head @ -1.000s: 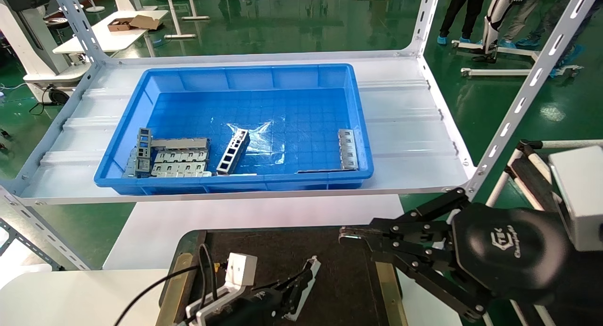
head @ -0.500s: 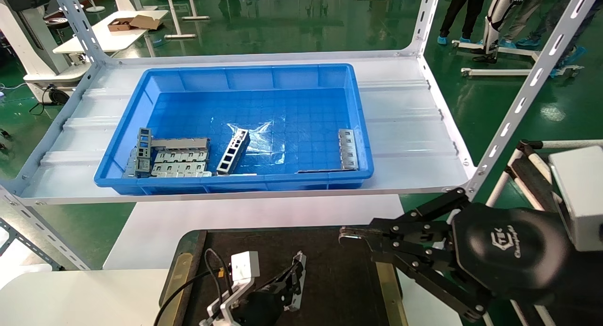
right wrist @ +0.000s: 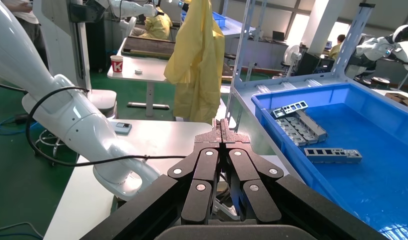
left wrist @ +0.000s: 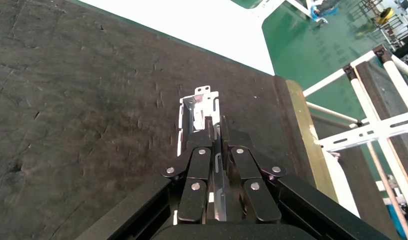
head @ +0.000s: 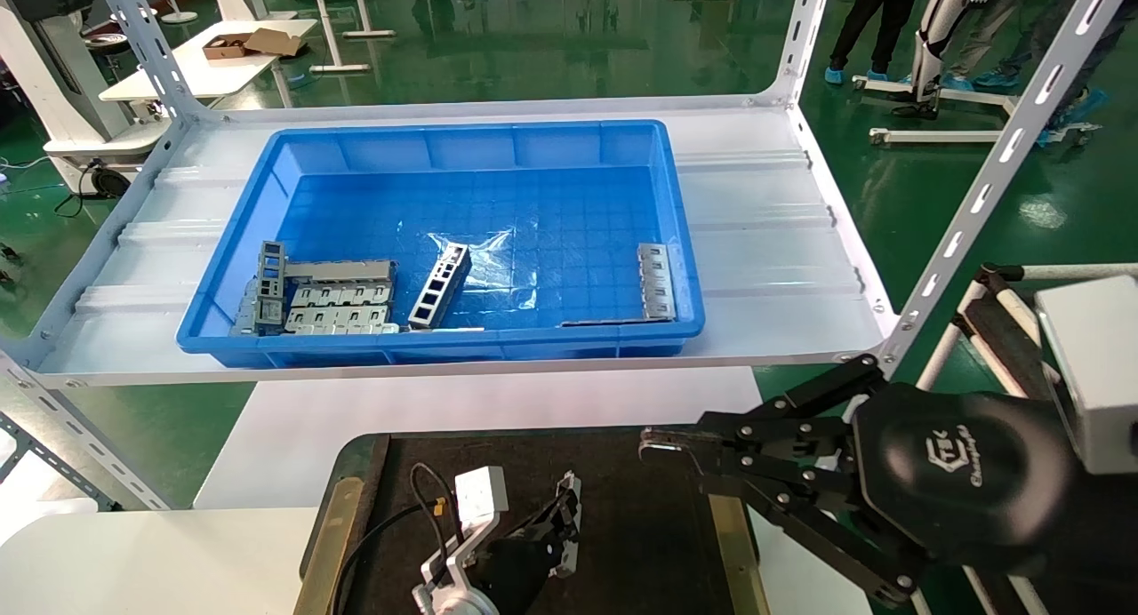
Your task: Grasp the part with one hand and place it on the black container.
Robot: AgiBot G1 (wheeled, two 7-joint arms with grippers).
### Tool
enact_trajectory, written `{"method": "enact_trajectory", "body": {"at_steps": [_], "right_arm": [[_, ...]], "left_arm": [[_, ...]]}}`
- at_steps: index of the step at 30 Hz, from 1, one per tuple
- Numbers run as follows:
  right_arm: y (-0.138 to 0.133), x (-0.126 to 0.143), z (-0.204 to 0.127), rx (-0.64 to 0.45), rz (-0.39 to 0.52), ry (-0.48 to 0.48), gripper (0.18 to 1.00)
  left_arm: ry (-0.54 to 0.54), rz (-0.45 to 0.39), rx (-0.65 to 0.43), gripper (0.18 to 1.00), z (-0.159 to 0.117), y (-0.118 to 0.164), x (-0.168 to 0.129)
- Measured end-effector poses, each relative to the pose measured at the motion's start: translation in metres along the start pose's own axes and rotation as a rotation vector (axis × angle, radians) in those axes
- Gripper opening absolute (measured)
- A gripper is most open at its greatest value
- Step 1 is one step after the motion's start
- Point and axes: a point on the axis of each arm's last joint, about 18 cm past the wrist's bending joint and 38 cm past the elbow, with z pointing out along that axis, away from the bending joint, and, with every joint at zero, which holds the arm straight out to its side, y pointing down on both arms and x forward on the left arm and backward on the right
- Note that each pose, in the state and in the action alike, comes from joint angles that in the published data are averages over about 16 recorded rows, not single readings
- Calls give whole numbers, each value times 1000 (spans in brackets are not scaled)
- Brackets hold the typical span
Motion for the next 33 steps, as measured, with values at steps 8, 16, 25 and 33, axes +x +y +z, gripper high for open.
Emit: {"method": "enact_trajectory", "body": {"at_steps": [8,16,25,33], "right_arm": [[0,0,0,0,0,0,191],[0,0,0,0,0,0,191],[0,0,0,0,0,0,205],[0,0,0,0,0,0,265]], "left_arm": [[-23,2,3,202,9,2,-6],[-34,0,2,202,12,6,-10],[-32,-4,1,212,12,9,-9],[-8,-3,6,254,10,7,-4]]}}
